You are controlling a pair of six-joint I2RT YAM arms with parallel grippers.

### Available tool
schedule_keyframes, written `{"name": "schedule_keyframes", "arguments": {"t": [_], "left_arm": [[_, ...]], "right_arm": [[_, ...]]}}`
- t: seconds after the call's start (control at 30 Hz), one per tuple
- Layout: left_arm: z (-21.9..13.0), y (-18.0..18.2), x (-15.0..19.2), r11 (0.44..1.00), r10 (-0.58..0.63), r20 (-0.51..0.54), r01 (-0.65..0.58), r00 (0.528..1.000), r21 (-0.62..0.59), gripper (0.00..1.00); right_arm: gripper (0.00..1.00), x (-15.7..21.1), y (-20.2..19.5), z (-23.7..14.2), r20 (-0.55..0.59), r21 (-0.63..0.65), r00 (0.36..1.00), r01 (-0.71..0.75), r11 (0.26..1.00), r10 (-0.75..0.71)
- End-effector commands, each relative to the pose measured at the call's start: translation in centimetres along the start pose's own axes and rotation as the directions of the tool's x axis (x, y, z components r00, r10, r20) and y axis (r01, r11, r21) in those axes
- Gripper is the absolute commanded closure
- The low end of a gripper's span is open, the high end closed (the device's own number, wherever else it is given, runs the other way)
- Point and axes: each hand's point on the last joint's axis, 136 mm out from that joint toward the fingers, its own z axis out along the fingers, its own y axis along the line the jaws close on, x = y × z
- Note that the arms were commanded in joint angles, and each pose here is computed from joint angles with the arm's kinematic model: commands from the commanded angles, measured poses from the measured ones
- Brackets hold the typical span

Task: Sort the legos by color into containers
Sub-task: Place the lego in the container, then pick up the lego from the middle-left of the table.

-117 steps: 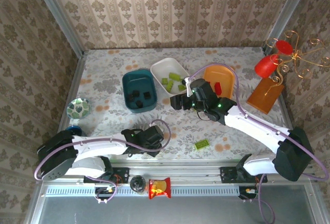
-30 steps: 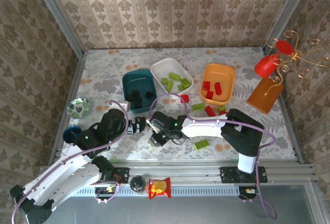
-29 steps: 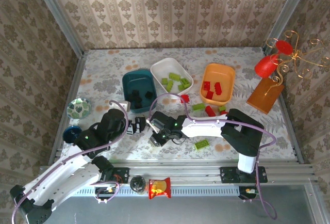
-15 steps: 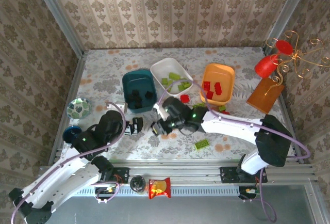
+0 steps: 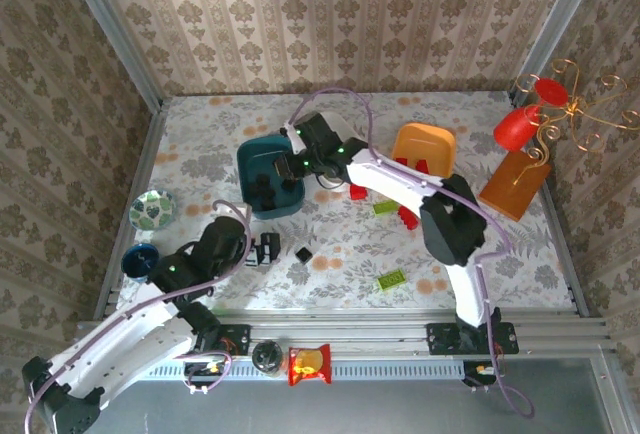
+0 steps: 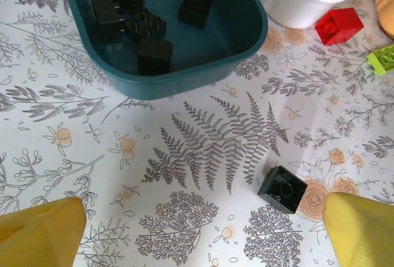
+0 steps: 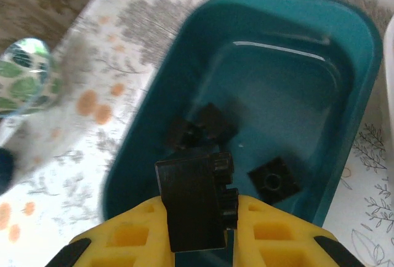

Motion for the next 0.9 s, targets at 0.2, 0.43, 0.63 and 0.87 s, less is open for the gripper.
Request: {"name": "schedule_keyframes", "arguments": {"t": [0.2,0.43,0.63,0.87], "left_arm": [[1.8,-1.6,0.8,0.998,-0.005,-0.044,0.008,0.999,0.055,0.00],[4.0,-4.0,1.6,0.990,0.045,-0.097,-0.032,0.994,0.137,0.02],[6.6,-7.2,3.7,0.970,0.145,-0.204,-0.098,0.968,0.224,0.10],[9.7,-8.4,6.9,0.965,0.231,-0.321,-0.175,0.918,0.194,0.19]], "right_arm": [[0.35,-1.2,-0.5,-0.5,0.006,0.024,1.000,-0.029,0.999,0.029],[0.28,-1.2,-0.2,-6.6,0.137,0.028,0.989,-0.059,0.998,0.055],[0.27,2.9,-1.6,-10.8,0.181,0.065,0.979,-0.106,0.992,0.093],[0.26,7.4,-2.9,-13.4,0.167,0.090,0.979,-0.136,0.987,0.120]]}}
